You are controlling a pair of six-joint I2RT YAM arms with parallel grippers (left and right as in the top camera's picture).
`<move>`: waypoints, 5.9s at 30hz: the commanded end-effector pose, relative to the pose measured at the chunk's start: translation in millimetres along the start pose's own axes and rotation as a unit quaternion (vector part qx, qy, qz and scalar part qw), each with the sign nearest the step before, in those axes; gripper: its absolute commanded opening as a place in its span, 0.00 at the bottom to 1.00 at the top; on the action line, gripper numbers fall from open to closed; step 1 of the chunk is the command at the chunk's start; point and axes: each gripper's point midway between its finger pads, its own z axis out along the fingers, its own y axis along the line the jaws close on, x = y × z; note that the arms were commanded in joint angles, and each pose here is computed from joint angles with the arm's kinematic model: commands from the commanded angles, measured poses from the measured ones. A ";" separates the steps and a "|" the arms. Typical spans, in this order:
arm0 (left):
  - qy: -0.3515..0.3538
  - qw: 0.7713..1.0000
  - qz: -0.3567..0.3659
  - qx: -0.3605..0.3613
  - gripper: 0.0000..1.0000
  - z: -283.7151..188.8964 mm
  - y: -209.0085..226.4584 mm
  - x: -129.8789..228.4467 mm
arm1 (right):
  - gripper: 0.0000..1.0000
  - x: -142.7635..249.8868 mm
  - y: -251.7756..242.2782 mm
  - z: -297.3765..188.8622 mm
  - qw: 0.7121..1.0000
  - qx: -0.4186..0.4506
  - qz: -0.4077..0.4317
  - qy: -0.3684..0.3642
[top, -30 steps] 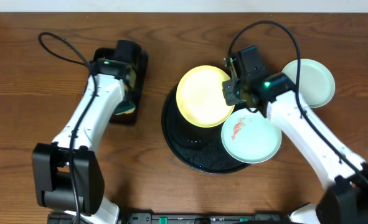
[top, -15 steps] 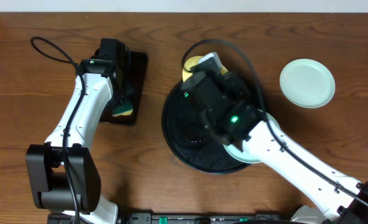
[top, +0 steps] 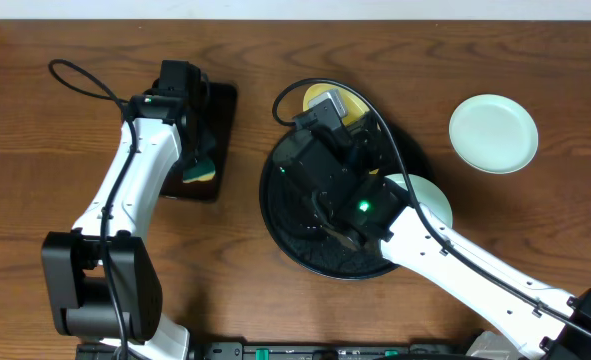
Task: Clean dirty plates on tray and stack at the side
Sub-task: 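Grip the yellow plate rim with the right gripper and lift, then carry the yellow plate right and stack it on the green plate, then move the right gripper to the rim of the remaining green plate, then drag the red-stained green plate toward the tray center with right gripper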
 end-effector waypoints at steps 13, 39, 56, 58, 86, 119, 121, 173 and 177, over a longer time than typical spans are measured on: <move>0.030 0.997 -0.067 -0.031 0.07 23.9 16.0 25.5 | 0.01 2.8 -9.2 -1.2 1.000 0.005 0.030 0.004; 0.029 0.997 -0.067 -0.030 0.07 24.0 15.3 25.0 | 0.01 12.4 -10.0 14.0 0.994 -0.015 0.108 0.027; 0.029 0.997 -0.067 -0.030 0.08 24.0 15.3 25.0 | 0.01 122.7 -55.9 128.3 0.854 -0.205 0.422 0.226; 0.029 0.997 -0.067 -0.030 0.08 24.0 15.3 25.0 | 0.01 144.5 -77.2 140.2 0.841 -0.173 0.452 0.240; 0.025 0.997 -0.066 -0.026 0.07 23.9 12.2 23.9 | 0.12 339.9 -101.7 216.1 0.708 0.006 0.623 0.333; 0.025 0.997 -0.068 -0.024 0.07 24.0 11.4 23.6 | 0.63 252.1 -44.9 41.0 0.704 -0.233 0.518 0.426; 0.025 0.997 -0.068 -0.024 0.07 24.0 11.4 23.7 | 0.61 255.1 -34.4 37.4 0.704 -0.227 0.511 0.438; 0.024 0.997 -0.069 -0.023 0.07 24.0 11.0 23.2 | 0.01 257.7 67.6 27.7 0.701 -0.318 0.480 0.420; 0.022 0.997 -0.069 -0.021 0.07 24.1 10.0 22.1 | 0.01 235.4 69.4 33.4 0.724 -0.343 0.463 0.379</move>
